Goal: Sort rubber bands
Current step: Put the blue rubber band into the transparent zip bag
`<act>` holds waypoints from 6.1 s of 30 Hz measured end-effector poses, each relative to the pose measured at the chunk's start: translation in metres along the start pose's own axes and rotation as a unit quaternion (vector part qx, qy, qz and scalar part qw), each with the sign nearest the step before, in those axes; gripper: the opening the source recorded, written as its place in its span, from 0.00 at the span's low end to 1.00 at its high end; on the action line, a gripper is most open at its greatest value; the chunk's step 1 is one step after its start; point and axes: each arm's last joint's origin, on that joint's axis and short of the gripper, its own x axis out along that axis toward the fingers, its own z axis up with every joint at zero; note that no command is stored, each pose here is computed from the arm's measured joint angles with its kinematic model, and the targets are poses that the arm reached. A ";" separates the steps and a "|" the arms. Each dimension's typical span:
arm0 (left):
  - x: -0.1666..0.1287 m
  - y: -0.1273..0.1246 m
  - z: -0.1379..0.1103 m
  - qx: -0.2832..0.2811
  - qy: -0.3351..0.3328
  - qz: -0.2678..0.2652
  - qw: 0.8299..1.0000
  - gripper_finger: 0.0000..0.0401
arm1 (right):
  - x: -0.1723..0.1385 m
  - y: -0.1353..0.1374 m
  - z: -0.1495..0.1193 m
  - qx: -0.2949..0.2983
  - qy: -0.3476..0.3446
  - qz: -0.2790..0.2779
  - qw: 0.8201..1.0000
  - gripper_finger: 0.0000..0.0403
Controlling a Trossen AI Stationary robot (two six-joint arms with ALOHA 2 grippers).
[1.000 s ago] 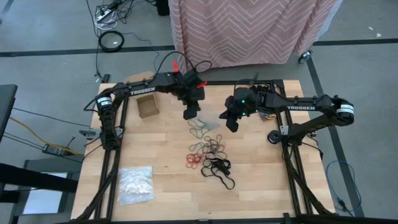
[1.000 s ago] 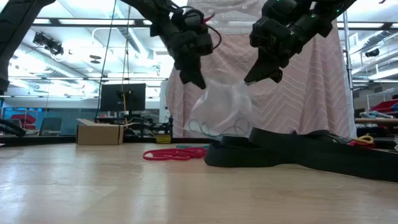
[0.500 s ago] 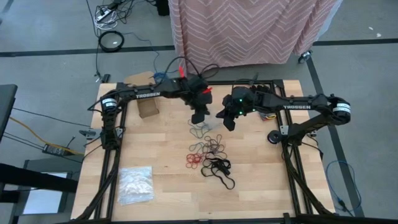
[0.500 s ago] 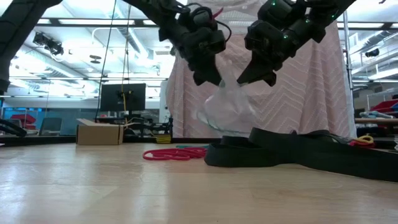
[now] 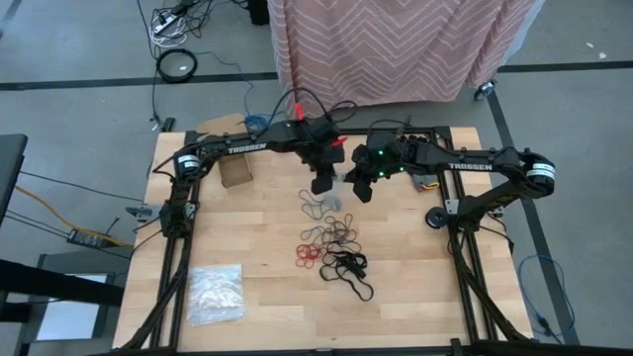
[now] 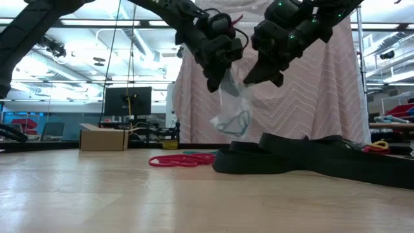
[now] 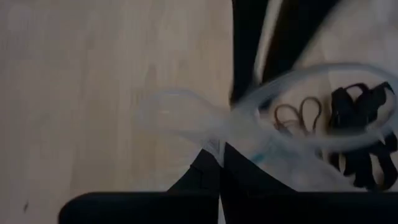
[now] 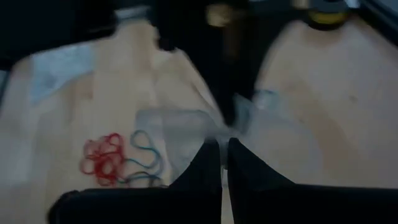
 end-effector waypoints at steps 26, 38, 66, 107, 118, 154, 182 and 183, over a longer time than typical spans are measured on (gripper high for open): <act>-0.061 0.031 -0.011 -0.031 0.018 -0.026 0.999 0.09 | -0.026 -0.022 -0.002 0.004 0.013 -0.066 0.998 0.00; -0.071 0.041 -0.013 -0.046 0.016 0.028 0.998 0.09 | -0.027 -0.023 0.000 0.002 0.010 -0.048 0.999 0.00; -0.088 0.036 -0.012 -0.096 -0.034 -0.029 0.994 0.58 | -0.032 -0.031 -0.001 0.005 0.020 -0.076 0.997 0.00; 0.062 -0.006 -0.140 -0.134 0.080 0.121 0.980 0.04 | -0.025 -0.033 -0.023 0.021 0.039 -0.054 0.998 0.00; 0.004 -0.017 -0.093 -0.127 0.013 0.105 0.986 0.00 | -0.025 -0.033 -0.023 0.021 0.039 -0.052 0.998 0.00; -0.113 -0.031 0.027 0.021 -0.250 0.143 0.957 0.00 | -0.025 -0.031 -0.017 0.029 0.012 -0.039 0.999 0.00; -0.110 -0.021 0.032 0.030 -0.278 0.143 0.949 0.00 | -0.024 -0.028 -0.018 0.025 0.014 -0.037 0.999 0.00; -0.110 -0.020 0.032 0.030 -0.278 0.145 0.949 0.00 | -0.024 -0.028 -0.018 0.025 0.014 -0.037 0.999 0.00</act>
